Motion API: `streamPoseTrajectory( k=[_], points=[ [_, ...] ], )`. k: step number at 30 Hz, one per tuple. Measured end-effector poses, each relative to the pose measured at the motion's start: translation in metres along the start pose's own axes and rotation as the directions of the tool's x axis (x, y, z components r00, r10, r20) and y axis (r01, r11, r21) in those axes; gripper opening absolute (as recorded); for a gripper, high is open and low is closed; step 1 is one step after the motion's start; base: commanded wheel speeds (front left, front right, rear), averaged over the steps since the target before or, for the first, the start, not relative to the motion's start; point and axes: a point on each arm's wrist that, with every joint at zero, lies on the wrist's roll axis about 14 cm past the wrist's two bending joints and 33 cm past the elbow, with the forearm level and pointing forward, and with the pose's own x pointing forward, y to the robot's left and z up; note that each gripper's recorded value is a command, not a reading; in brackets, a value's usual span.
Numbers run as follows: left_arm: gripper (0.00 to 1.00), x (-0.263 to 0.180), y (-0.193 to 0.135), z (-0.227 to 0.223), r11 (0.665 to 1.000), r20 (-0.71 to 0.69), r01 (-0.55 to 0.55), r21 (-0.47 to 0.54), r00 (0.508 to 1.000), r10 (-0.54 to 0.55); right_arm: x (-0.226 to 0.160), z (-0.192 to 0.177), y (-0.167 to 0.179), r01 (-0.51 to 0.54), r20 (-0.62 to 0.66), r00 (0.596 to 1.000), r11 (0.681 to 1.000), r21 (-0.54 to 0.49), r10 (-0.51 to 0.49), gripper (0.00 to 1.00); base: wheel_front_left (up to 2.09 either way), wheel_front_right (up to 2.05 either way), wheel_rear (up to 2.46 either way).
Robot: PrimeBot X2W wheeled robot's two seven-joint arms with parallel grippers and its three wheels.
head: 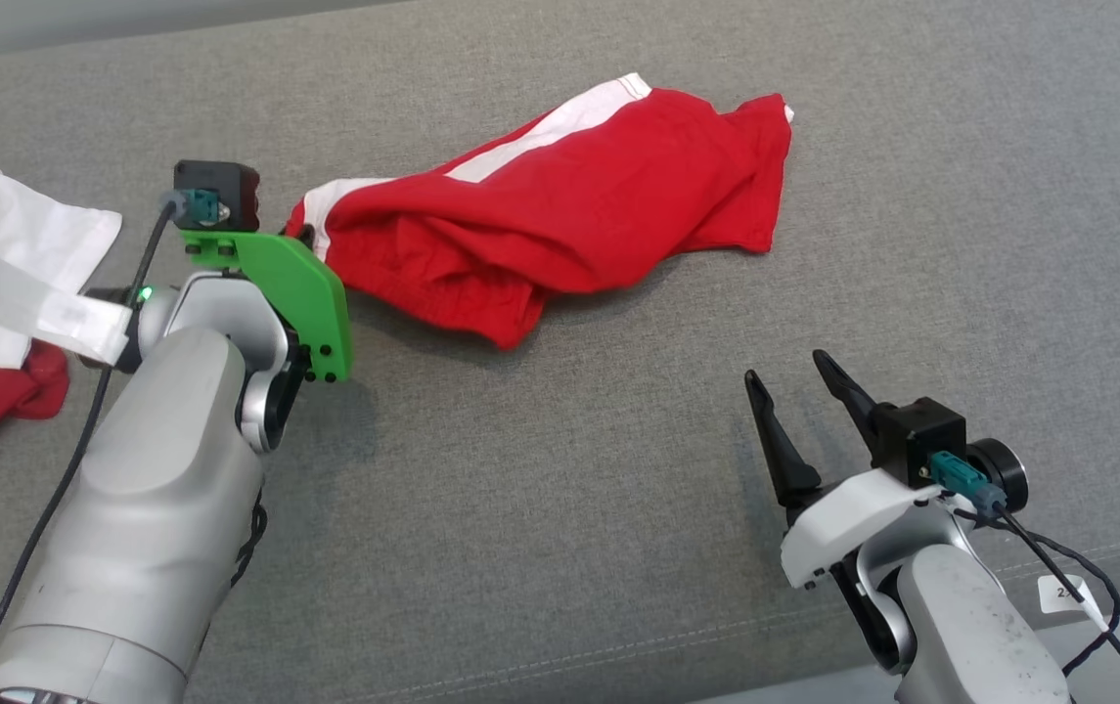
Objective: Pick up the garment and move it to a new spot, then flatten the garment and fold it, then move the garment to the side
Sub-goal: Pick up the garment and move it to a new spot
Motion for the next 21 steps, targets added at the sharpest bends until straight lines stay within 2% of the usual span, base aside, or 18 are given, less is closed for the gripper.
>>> streamPoseTrajectory(
  k=[1, 2, 3, 4, 5, 8, 12, 17, 21],
  points=[
    [0.0, -0.002, 0.002, -0.005, 1.0, -0.009, -0.006, 0.005, 1.0, 0.006, -0.001, 0.0, 0.001, -0.002, 0.001, 1.0, 1.0, 0.001, 0.002, 1.0, 0.0, 0.0, 0.0],
    [0.09, -0.005, 0.004, -0.008, 1.0, -0.019, -0.013, 0.015, 1.0, 0.013, -0.002, 0.001, 0.002, -0.004, 0.001, 1.0, 1.0, 0.001, 0.004, 1.0, 0.0, 0.0, 0.0],
    [0.6, -0.008, 0.006, -0.012, 1.0, -0.028, -0.02, 0.022, 0.999, 0.02, -0.003, 0.001, 0.003, -0.007, 0.001, 1.0, 1.0, 0.001, 0.007, 1.0, 0.0, 0.0, 0.0],
    [0.6, -0.008, 0.006, -0.012, 1.0, -0.028, -0.02, 0.022, 0.999, 0.02, -0.003, 0.001, 0.003, -0.007, 0.001, 1.0, 1.0, 0.001, 0.007, 1.0, 0.0, 0.0, 0.0],
    [1.0, -0.01, 0.009, -0.017, 0.999, -0.047, -0.029, 0.024, 0.998, 0.03, -0.003, 0.003, 0.004, -0.01, 0.004, 1.0, 1.0, 0.001, 0.01, 1.0, 0.0, 0.0, 0.0],
    [1.0, -0.019, 0.016, -0.025, 0.998, -0.065, -0.053, 0.015, 0.996, 0.054, -0.005, 0.008, 0.008, -0.018, 0.015, 1.0, 1.0, -0.001, 0.018, 1.0, 0.0, 0.0, 0.0],
    [1.0, -0.03, 0.02, -0.02, 0.997, -0.02, -0.068, -0.038, 0.998, 0.068, -0.01, 0.011, 0.008, -0.015, 0.021, 1.0, 1.0, 0.001, 0.015, 1.0, 0.0, 0.0, 0.0],
    [1.0, -0.049, 0.024, 0.018, 0.987, 0.207, -0.067, -0.145, 0.974, 0.096, -0.011, 0.019, 0.008, -0.011, 0.041, 0.999, 1.0, -0.001, 0.011, 1.0, 0.0, 0.0, 0.0],
    [1.0, -0.07, 0.023, 0.03, 0.972, 0.362, -0.041, -0.231, 0.924, 0.125, -0.013, 0.024, 0.007, -0.006, 0.053, 0.999, 1.0, 0.003, 0.006, 1.0, 0.0, 0.0, 0.0]
  ],
)
